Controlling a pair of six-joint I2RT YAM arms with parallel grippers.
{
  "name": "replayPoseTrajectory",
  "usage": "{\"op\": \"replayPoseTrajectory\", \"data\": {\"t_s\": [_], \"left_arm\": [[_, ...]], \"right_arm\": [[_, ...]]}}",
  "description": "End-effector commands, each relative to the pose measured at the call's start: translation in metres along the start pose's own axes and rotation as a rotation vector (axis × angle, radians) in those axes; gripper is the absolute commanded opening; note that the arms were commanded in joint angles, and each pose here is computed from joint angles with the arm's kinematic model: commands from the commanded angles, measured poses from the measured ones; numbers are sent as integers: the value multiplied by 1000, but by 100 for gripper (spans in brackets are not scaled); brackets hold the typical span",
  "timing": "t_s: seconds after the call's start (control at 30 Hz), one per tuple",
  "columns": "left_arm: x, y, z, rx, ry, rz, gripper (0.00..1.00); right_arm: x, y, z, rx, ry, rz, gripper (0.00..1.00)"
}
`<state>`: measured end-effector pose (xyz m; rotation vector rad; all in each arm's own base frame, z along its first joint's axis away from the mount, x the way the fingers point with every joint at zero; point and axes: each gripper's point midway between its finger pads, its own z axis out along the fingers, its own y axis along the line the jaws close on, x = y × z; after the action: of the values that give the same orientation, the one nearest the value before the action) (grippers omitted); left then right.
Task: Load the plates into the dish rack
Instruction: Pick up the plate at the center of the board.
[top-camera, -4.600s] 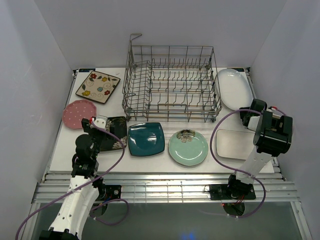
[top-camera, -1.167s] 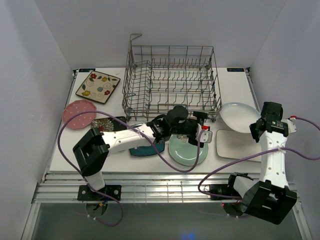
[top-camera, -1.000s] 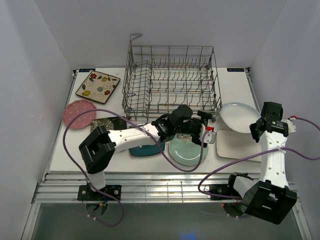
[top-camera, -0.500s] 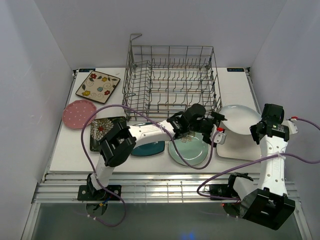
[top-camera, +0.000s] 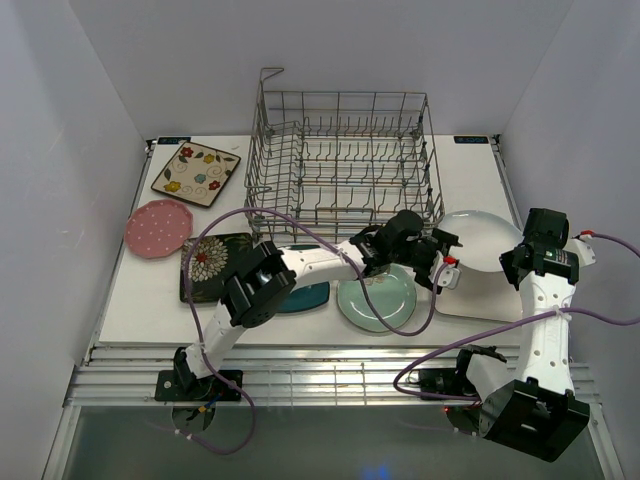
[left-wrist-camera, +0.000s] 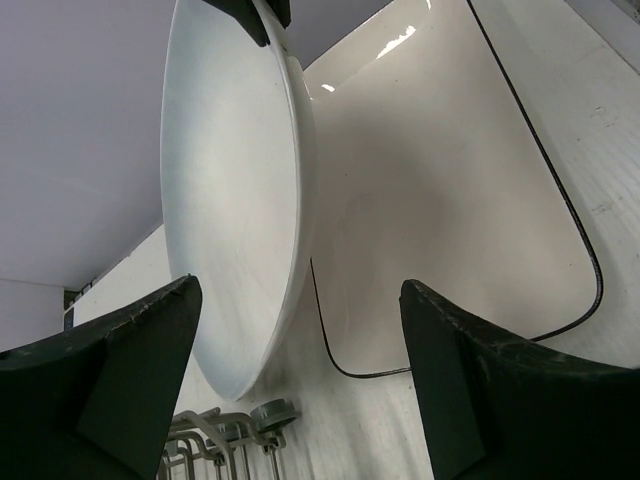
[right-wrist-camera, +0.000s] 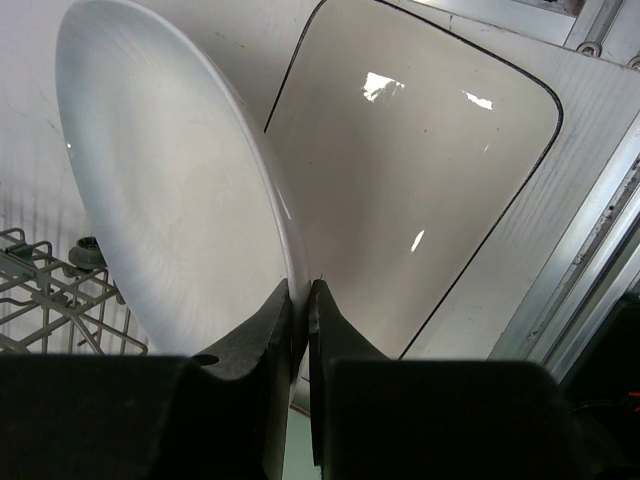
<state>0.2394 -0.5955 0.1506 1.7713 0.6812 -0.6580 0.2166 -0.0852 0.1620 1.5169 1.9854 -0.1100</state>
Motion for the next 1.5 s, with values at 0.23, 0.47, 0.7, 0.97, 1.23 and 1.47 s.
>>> {"op": "replayPoseTrajectory", "data": {"t_s": [0.23,0.47,0.7,0.97,1.23,1.47], "left_arm": [[-10,8,18,4,-62,26,80],[-1,3,27,15,-64,-3,67],[2,6,31,9,-67,2,57],[0,6,33,8,-77,16,50],[-1,-6,39,24,-80,47,48],[-2,-11,45,27,-85,64,37]], "right_arm": [[-35,43,-14,-193,-130,33,8],[-38,39,-13,-185,-153,11,8],[-41,36,-15,-179,-180,-4,8],[-42,36,-16,-187,-186,-34,8],[-42,39,-16,-203,-186,-52,8],[-40,41,-16,-216,-179,-68,8]]}}
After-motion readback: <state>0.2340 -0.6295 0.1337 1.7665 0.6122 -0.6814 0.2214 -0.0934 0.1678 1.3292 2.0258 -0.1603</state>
